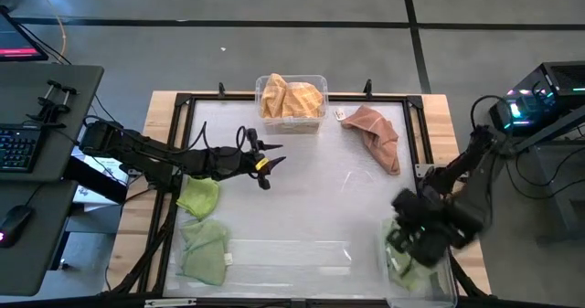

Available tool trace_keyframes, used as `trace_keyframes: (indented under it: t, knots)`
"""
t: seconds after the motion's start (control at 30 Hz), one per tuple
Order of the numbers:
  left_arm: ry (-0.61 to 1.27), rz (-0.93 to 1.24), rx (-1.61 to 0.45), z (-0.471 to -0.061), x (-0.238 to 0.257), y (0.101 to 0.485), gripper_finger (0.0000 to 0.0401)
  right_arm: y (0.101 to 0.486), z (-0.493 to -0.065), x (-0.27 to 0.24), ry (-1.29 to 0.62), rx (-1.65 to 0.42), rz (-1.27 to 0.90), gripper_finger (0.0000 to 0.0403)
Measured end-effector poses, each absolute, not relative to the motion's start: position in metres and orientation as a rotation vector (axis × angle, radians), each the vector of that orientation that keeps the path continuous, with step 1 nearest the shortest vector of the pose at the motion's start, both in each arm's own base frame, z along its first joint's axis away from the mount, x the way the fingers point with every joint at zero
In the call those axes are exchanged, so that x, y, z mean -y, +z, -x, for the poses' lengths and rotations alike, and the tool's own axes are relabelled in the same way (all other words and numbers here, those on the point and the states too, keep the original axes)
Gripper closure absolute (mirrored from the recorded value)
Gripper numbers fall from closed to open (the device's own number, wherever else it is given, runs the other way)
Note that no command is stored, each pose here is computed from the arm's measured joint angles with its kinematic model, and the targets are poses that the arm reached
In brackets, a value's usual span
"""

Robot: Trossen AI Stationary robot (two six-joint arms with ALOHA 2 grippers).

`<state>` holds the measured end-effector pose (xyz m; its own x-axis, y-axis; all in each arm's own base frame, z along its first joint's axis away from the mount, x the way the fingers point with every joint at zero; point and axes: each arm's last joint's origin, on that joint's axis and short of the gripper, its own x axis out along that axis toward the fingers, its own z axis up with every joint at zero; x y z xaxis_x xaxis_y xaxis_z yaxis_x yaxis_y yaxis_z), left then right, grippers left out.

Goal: Sort towels by color in basket
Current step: Put the brown towel into the top transparent bin

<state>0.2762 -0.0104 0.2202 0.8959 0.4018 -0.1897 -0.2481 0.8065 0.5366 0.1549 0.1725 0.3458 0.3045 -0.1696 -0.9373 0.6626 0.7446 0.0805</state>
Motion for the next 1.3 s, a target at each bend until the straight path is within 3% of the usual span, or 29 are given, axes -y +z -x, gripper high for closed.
trace_keyframes:
  t: [0.17, 0.33, 0.5, 0.63, 1.0, 1.3]
  knots:
    - [0.332, -0.5, -0.289, -0.277, 0.011, 0.221, 0.0246, 0.342, -0.182, -0.114, -0.621, -0.967, -0.283, 0.0367]
    - [0.336, -0.458, -0.286, -0.276, 0.011, 0.22, 0.0246, 0.314, -0.207, -0.046, -0.837, -1.024, -0.114, 0.029]
    - [0.341, -0.423, -0.281, -0.276, 0.011, 0.22, 0.0246, 0.277, -0.227, 0.023, -0.964, -1.051, -0.109, 0.0211]
    - [0.344, -0.403, -0.277, -0.276, 0.011, 0.22, 0.0246, 0.254, -0.223, 0.07, -1.025, -1.074, -0.183, 0.0174]
    - [0.351, -0.344, -0.268, -0.276, 0.011, 0.22, 0.0246, 0.212, -0.204, 0.133, -1.054, -1.04, -0.325, 0.0165]
    - [0.339, -0.318, -0.259, -0.277, 0.011, 0.22, 0.0246, 0.178, -0.214, 0.149, -1.055, -1.221, -0.302, 0.0187]
